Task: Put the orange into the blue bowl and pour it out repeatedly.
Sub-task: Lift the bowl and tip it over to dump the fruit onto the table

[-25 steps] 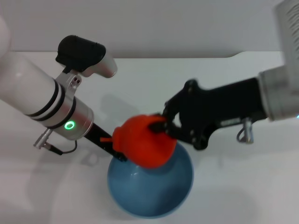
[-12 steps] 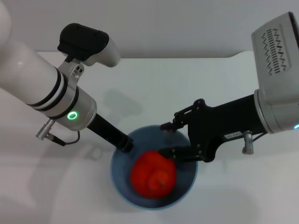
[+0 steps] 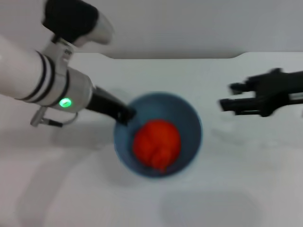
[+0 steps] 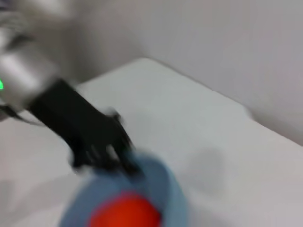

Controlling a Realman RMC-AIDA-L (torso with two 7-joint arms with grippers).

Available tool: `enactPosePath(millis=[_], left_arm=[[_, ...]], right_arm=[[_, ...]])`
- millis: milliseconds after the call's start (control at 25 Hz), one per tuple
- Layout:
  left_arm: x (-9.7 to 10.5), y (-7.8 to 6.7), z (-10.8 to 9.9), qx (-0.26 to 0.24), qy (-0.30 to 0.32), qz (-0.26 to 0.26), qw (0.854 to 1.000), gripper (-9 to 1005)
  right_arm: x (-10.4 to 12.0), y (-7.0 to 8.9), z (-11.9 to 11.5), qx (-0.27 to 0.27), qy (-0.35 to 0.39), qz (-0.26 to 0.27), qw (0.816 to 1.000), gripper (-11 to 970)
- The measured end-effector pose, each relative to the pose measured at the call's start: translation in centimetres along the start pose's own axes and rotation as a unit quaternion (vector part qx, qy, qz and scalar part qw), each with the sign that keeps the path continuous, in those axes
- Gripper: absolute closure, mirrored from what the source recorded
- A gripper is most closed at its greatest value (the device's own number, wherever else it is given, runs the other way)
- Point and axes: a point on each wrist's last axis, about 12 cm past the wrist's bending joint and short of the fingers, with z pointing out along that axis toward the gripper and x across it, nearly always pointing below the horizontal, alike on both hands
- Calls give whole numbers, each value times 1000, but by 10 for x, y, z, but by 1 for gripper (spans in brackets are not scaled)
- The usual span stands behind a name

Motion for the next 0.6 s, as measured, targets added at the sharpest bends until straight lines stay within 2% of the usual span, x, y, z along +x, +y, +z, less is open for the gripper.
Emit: enactPosePath(millis=[80,160,280,360,520,600], left_arm=[[0,1,-17,-53,-73,17,996,997],[0,-1,-21,-66,-97,28,993,997],[3,-17,-26,-97,-159,85,979,997],[5,-33,-25,-126,-190,146,963,998],[8,-64,-14,-180,-223,263,921,998],[10,-73,-8,-189,-239,298,905,998]], right_arm=[[14,-9,-11,20,17,28,999,459],[30,-16,-18,37,37,55,997,459],[51,-22,-19,42,54,97,993,459],[62,-25,-19,41,60,125,989,458],[78,-28,-18,44,77,167,982,458],[82,-28,-19,45,81,172,981,457]])
